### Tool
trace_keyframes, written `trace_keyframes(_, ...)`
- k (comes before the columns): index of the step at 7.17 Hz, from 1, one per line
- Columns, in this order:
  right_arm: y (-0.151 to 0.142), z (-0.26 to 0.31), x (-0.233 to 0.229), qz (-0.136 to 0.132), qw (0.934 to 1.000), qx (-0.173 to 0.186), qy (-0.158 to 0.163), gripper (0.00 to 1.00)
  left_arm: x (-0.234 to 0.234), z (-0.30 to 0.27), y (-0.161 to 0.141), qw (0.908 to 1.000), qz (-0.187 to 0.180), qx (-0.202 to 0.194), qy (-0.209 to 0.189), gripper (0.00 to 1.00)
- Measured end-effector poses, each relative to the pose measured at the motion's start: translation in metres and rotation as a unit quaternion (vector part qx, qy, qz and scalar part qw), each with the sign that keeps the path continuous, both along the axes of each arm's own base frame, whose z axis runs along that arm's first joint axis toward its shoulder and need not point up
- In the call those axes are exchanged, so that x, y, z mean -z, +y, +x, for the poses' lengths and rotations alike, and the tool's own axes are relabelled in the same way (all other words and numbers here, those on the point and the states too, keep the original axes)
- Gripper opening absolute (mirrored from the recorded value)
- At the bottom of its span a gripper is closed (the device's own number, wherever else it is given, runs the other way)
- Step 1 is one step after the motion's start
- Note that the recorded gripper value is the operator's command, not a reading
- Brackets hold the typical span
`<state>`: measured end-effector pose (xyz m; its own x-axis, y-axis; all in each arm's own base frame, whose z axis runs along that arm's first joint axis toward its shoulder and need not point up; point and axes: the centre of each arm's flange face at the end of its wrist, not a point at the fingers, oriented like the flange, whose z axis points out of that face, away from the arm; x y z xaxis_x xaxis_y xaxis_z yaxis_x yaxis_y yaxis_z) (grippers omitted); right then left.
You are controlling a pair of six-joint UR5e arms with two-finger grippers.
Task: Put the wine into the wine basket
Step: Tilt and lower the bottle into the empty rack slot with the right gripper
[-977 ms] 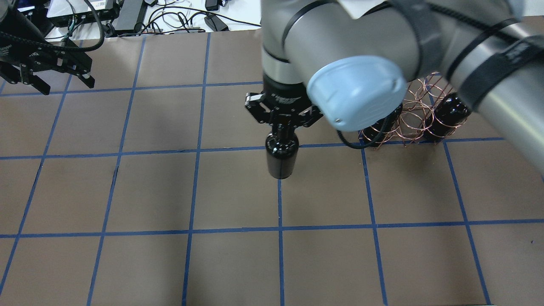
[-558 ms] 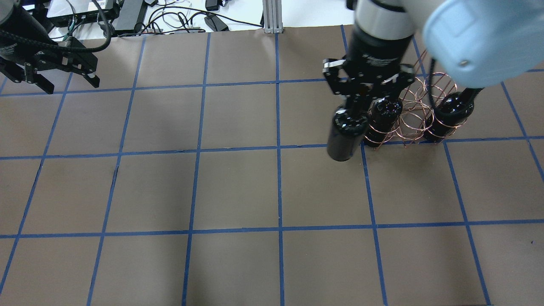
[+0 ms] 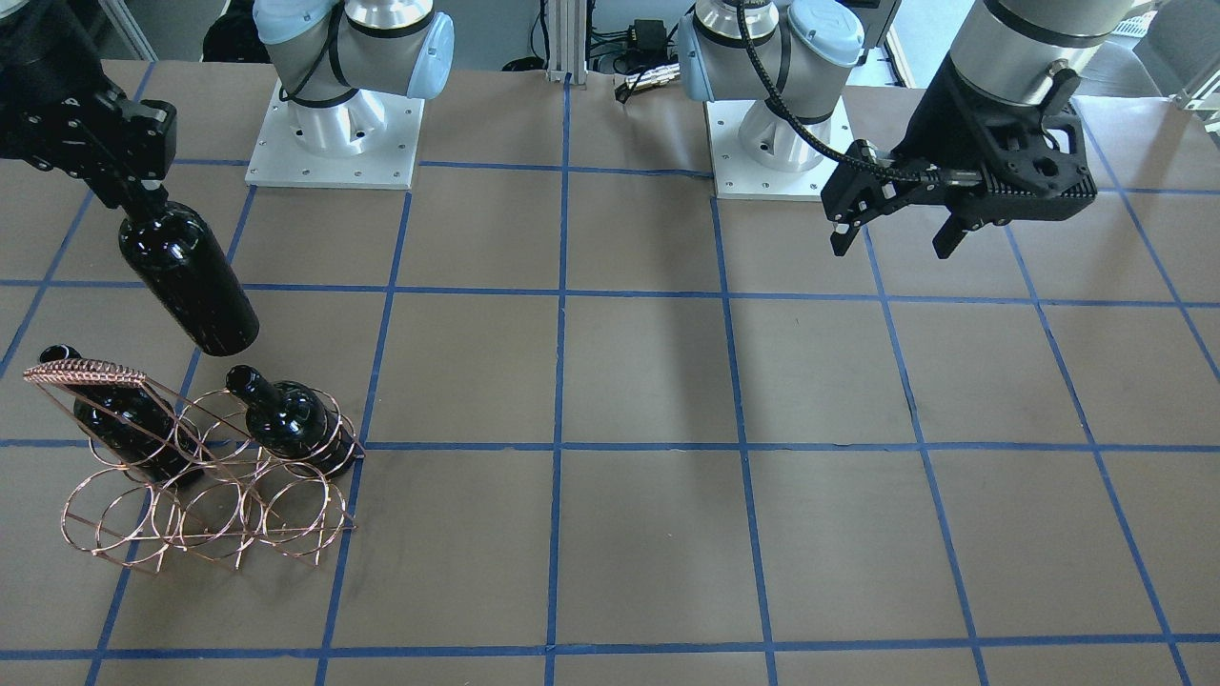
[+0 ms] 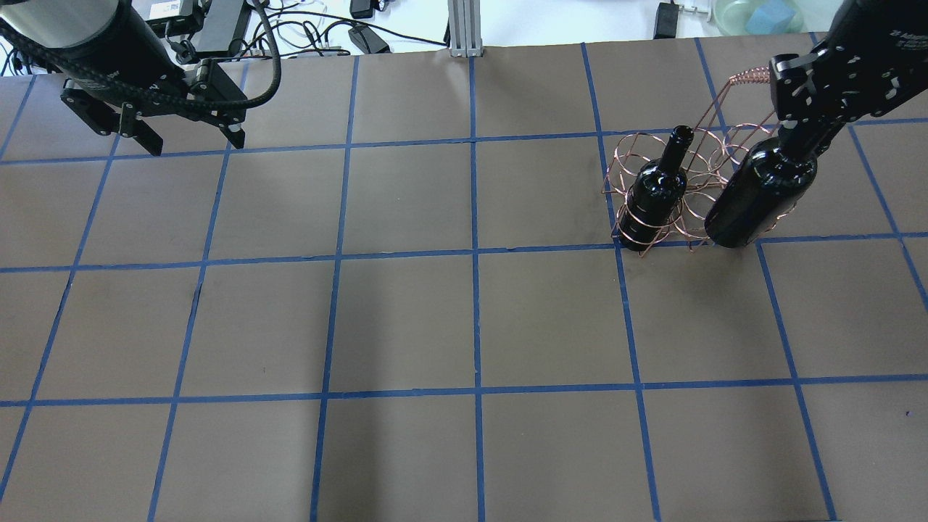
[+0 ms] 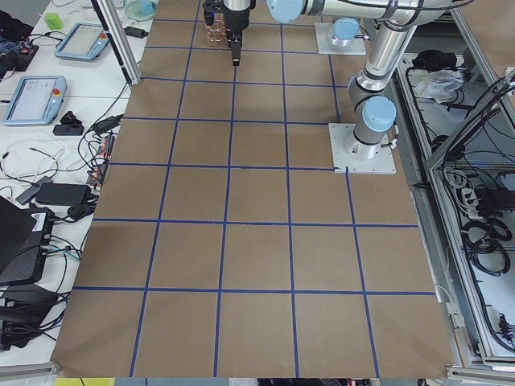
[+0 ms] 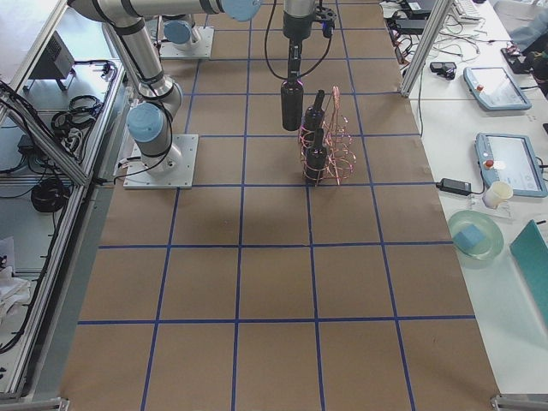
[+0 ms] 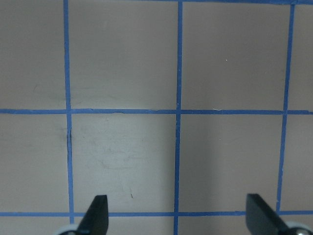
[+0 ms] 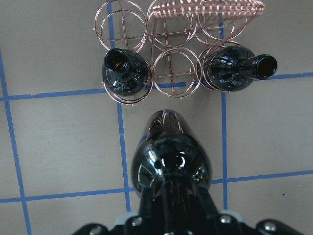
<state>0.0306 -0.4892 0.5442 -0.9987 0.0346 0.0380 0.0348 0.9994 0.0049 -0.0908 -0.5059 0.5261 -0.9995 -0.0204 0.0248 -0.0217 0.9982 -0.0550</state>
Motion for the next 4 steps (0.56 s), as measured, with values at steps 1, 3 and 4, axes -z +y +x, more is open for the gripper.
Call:
trace_keyframes(1, -0.009, -0.007, 0.005, -0.004, 1.0, -0.005, -0.005, 0.0, -0.001, -0.001, 0.001, 1.0, -0.001, 0.003, -0.001, 1.0)
trace_keyframes(3, -0.034, -0.013, 0.019, -0.016, 0.9998, -0.008, -0.012, 0.0, -0.002, -0.001, 0.002, 1.0, -0.001, 0.003, 0.0, 1.0)
trace_keyframes(4, -0.046, -0.015, 0.024, -0.018, 0.9997, -0.009, -0.013, 0.0, -0.001, -0.001, 0.002, 1.0, 0.0, 0.002, 0.0, 1.0)
